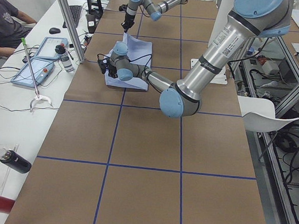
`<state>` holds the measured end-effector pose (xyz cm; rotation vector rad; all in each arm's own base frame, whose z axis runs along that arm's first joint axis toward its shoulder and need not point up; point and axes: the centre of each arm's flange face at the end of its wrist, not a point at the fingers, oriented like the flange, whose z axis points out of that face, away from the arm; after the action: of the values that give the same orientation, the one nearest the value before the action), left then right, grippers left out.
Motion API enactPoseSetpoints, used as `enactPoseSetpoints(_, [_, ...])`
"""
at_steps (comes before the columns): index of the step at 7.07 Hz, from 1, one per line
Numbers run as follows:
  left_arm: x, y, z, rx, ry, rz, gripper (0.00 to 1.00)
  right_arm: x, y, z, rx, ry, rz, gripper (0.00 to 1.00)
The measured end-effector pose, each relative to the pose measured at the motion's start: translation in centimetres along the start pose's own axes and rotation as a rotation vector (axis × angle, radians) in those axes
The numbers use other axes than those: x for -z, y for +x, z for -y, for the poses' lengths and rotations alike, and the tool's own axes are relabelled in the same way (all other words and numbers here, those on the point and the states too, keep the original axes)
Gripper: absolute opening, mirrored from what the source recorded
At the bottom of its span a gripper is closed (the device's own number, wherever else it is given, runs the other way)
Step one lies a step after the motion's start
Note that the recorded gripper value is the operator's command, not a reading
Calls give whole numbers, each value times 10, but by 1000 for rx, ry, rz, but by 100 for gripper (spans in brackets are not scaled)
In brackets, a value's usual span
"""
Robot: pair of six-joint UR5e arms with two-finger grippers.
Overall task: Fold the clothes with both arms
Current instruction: 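Lift the hem with both grippers and fold it toward the collar, then release the hem and withdraw both grippers from the folded shirt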
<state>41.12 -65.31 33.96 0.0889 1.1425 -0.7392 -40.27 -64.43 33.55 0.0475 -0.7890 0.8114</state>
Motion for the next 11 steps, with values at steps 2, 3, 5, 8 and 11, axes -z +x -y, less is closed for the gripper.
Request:
enactPoseSetpoints(2, [-20, -13, 15, -5, 48, -22, 99, -23, -22, 4, 22, -2, -28, 100])
enactPoseSetpoints(3, [-25, -10, 18, -6, 67, -28, 100, -26, -28, 7, 43, 1, -33, 100])
enactPoseSetpoints(5, [-21, -4, 26, -18, 86, -45, 100, -13, -36, 28, 76, -9, -19, 100])
enactPoseSetpoints(8, [14, 6, 33, -69, 91, -112, 100, 9, -2, 18, 108, -54, 68, 100])
enactPoseSetpoints(11, [67, -22, 16, -173, 26, -167, 100, 36, 94, -66, 88, -120, 115, 100])
